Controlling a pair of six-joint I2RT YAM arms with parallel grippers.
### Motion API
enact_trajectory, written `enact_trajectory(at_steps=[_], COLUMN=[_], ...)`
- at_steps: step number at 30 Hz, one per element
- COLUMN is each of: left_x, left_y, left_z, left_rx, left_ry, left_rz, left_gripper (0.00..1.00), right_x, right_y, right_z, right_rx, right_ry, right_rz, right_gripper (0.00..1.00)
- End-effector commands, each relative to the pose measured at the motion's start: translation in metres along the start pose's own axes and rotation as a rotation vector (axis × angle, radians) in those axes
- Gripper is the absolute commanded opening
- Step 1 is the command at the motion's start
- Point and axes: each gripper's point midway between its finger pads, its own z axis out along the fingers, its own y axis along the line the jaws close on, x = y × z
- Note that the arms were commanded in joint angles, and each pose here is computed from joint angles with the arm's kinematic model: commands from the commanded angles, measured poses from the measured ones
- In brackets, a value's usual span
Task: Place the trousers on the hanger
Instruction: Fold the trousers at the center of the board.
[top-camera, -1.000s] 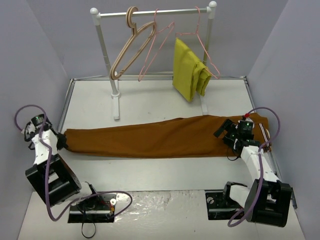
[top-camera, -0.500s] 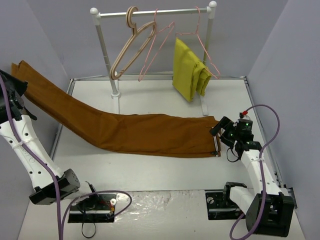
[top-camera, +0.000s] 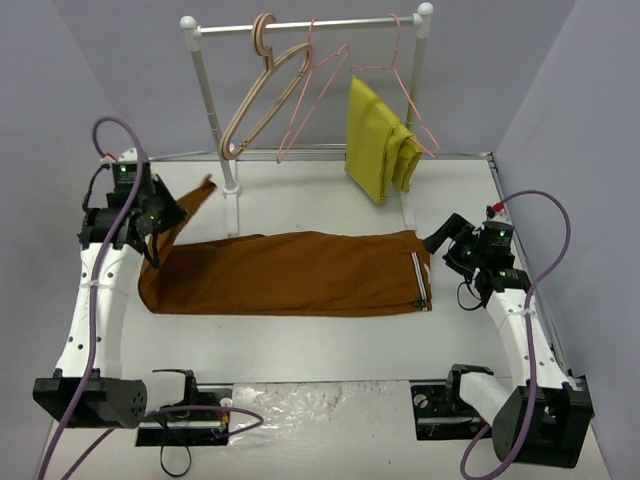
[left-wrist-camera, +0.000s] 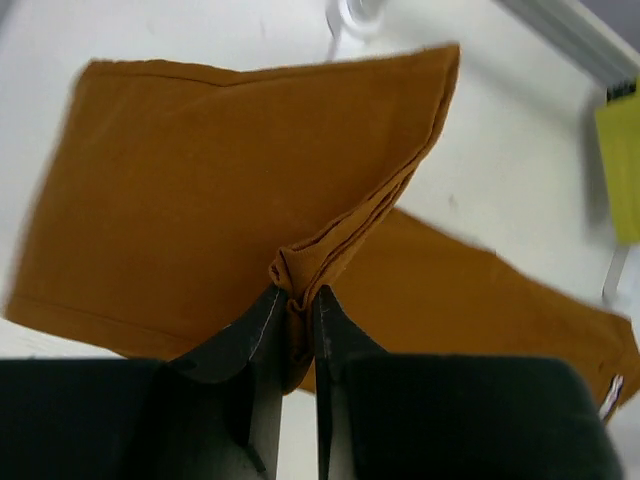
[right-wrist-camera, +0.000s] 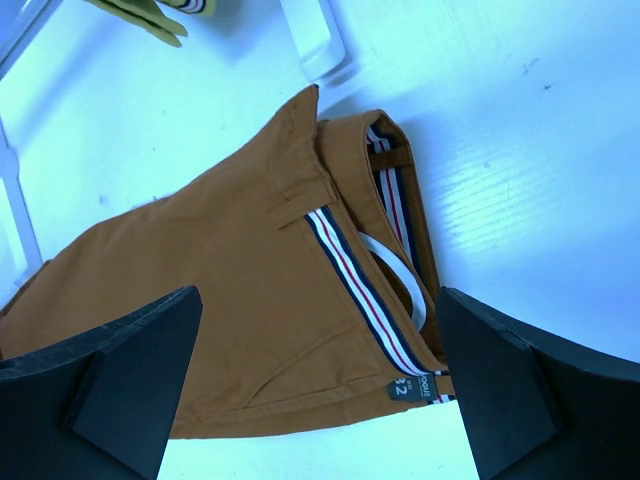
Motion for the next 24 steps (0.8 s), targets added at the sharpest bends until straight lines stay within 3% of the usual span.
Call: enact_trajectory(at_steps=[1, 4, 12, 24], left_x=[0.01, 0.041, 0.072, 0.128], left_y=[-0.045, -0.092, -0.207, -0.338], left_z=[-0.021, -0.026, -0.052, -0.074], left_rx=[0.167, 0.298, 0.501, 0.718], left_ry=[-0.067, -0.026, -0.03, 0.006], left_rz=[-0.066, -0.084, -0.08, 0.038], left_gripper=[0.02, 0.02, 0.02, 0.02], right_x=[-0.016, -0.024, -0.062, -0.076], right_y=[0.014, 0.022, 0.041, 0.005], right_z=[-0.005, -0.008, -0.019, -0.033], right_rx=[-0.025, -0.044, -0.041, 0.189], right_ry=[-0.029, -0.039, -0.103, -0.149], right_rz=[-0.004, 0.008, 0.027, 0.087], right_gripper=[1.0, 1.0, 1.0, 1.0])
